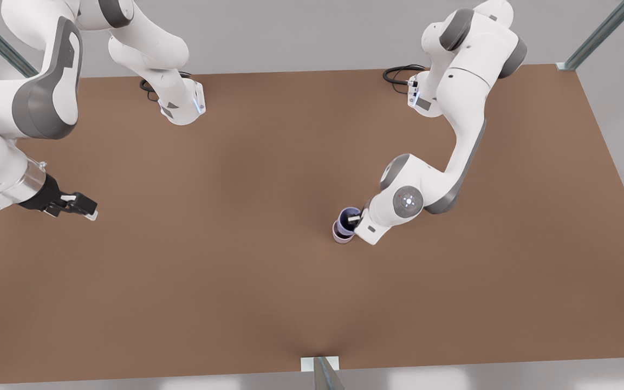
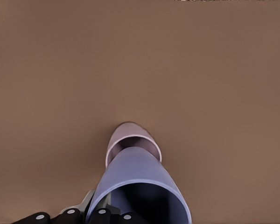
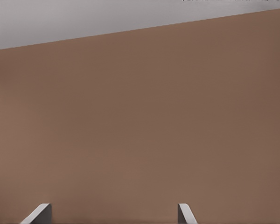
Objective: Stack the cups, with the pink cup at the bottom and the purple cup at the top
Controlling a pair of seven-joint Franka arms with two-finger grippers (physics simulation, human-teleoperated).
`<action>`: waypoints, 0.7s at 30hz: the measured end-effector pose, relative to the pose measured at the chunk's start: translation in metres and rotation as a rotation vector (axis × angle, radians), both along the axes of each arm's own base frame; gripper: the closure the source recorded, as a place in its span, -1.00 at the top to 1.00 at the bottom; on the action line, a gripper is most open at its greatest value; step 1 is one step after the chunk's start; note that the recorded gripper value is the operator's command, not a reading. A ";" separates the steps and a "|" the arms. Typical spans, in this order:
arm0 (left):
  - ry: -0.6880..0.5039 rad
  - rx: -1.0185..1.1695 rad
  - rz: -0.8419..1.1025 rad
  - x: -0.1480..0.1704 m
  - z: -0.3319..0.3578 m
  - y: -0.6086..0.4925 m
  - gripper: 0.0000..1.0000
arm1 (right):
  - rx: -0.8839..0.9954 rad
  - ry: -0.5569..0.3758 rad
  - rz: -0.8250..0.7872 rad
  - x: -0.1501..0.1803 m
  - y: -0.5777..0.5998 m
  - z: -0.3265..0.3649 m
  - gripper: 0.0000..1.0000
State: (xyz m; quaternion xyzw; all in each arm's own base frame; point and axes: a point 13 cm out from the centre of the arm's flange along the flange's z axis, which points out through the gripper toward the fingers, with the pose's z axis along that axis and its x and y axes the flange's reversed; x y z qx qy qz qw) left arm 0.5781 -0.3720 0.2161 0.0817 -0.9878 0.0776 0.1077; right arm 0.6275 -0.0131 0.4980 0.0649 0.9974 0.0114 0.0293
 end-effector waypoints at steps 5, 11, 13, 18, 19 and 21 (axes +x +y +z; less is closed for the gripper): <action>0.024 0.011 0.050 -0.001 -0.016 0.000 -0.57 | -0.002 -0.003 0.038 0.001 0.002 0.000 1.00; 0.036 0.018 0.094 0.000 -0.024 -0.001 -0.56 | -0.008 -0.006 0.068 0.000 0.001 0.002 1.00; 0.039 0.020 0.105 0.000 -0.026 -0.001 -0.51 | -0.015 -0.005 0.074 0.000 -0.002 0.002 1.00; 0.041 0.021 0.125 0.001 -0.026 -0.002 -0.21 | -0.020 -0.005 0.092 0.000 -0.002 0.002 1.00; 0.042 0.022 0.128 0.001 -0.026 -0.002 -0.21 | -0.020 -0.004 0.095 0.000 -0.002 0.001 1.00; 0.042 0.023 0.134 0.001 -0.026 -0.002 -0.21 | -0.017 -0.004 0.098 0.000 -0.002 0.001 1.00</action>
